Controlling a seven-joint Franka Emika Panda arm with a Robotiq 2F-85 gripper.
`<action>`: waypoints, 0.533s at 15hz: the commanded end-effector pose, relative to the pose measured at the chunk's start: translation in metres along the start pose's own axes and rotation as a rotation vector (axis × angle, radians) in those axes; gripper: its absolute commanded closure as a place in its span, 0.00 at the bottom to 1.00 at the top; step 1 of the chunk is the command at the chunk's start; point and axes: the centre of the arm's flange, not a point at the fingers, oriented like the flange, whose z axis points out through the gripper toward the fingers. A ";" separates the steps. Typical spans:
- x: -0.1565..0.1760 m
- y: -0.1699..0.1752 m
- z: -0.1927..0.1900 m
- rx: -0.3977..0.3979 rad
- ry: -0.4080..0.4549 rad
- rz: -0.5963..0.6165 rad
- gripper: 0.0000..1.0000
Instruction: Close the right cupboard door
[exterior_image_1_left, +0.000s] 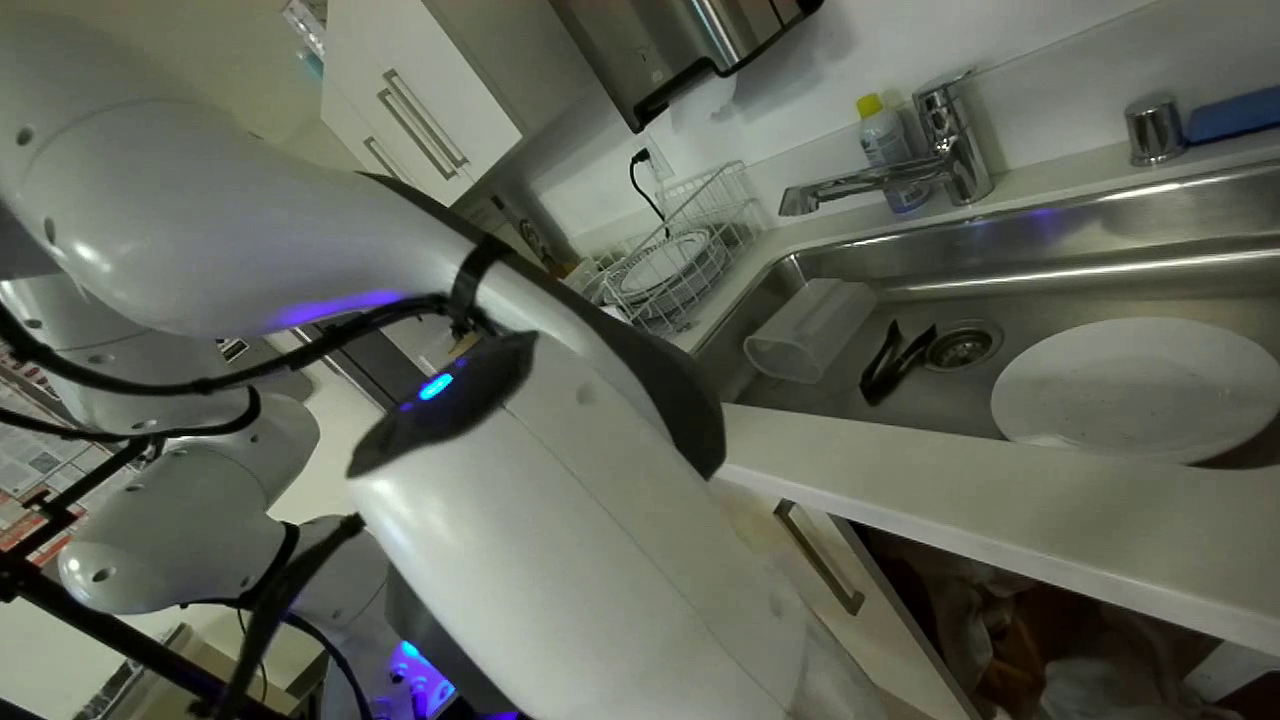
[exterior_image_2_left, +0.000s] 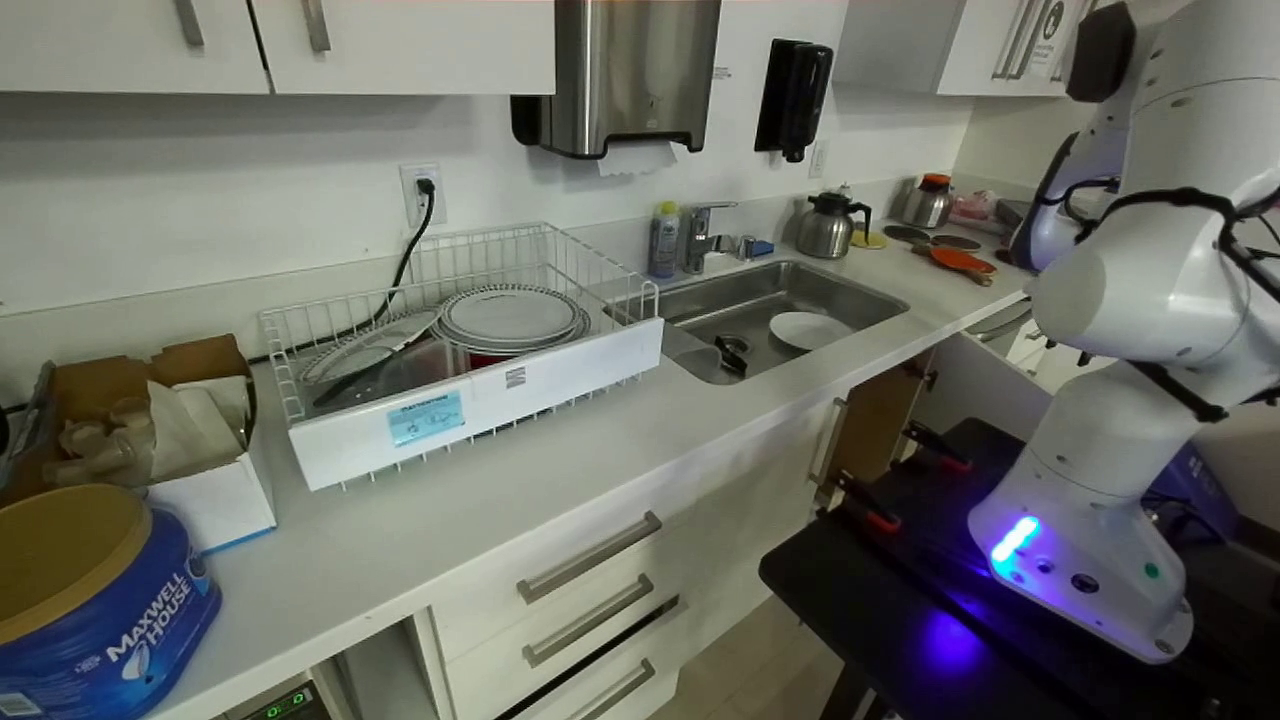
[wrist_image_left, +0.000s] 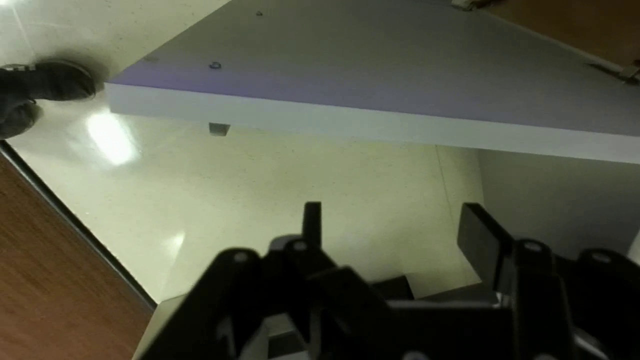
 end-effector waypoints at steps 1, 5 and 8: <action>0.037 -0.003 0.042 -0.039 -0.045 0.054 0.58; 0.053 0.005 0.071 -0.073 -0.110 0.092 0.88; 0.054 0.007 0.088 -0.075 -0.182 0.110 1.00</action>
